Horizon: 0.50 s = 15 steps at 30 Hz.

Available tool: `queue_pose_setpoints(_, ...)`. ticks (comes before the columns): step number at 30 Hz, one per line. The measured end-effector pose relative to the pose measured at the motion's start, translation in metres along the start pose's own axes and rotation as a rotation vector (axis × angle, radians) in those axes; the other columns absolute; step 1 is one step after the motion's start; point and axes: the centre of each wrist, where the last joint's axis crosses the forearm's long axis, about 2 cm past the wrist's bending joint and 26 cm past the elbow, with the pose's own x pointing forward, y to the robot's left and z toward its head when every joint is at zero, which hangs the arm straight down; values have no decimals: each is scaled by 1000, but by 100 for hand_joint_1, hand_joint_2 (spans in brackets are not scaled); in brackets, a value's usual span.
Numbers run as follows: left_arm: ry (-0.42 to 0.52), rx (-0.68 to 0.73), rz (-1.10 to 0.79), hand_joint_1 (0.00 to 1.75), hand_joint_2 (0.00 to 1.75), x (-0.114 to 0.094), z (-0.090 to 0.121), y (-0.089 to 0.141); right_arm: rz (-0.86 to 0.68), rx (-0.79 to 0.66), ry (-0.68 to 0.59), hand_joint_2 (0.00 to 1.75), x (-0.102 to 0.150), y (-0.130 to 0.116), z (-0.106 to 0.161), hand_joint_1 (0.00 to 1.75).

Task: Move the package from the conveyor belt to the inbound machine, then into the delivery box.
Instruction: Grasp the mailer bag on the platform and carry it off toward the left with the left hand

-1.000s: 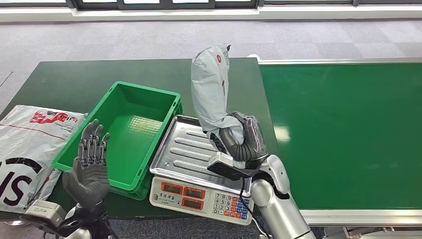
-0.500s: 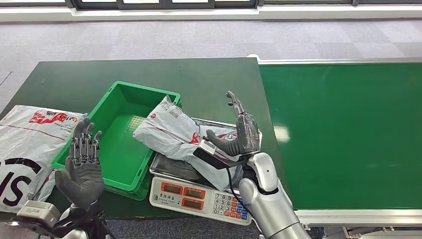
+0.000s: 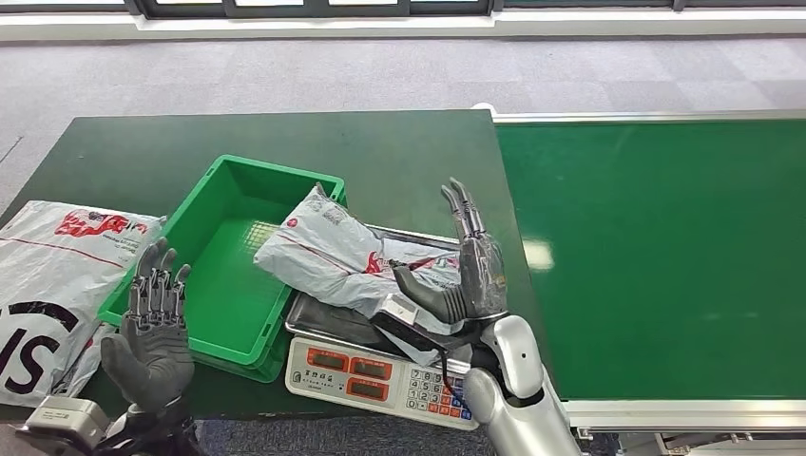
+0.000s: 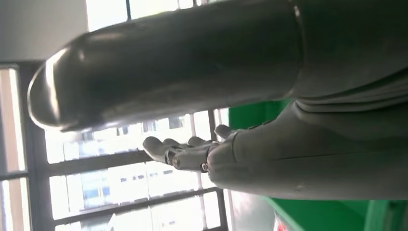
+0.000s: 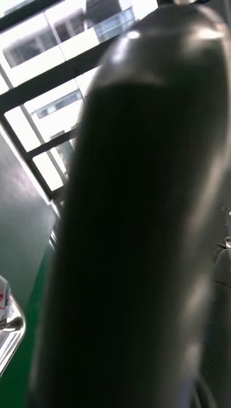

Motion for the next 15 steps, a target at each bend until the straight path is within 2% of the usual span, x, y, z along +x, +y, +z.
queue_pose_setpoints(2, 9, 10, -64, 0, 0, 3, 1, 1, -20, -48, -19, 175, 4, -8, 3, 0)
queue_pose_setpoints(8, 69, -18, -519, 0, 0, 5, -6, -5, -62, -348, -103, 175, 18, -36, 18, 0)
queue_pose_setpoints(11, 73, -46, -587, 0, 0, -1, -13, -12, -72, -432, -122, 175, 22, -47, 27, 0)
queue_pose_setpoints(15, 96, -102, -672, 0, 0, -14, -25, -20, -139, -549, -254, 175, 26, -58, 35, 0)
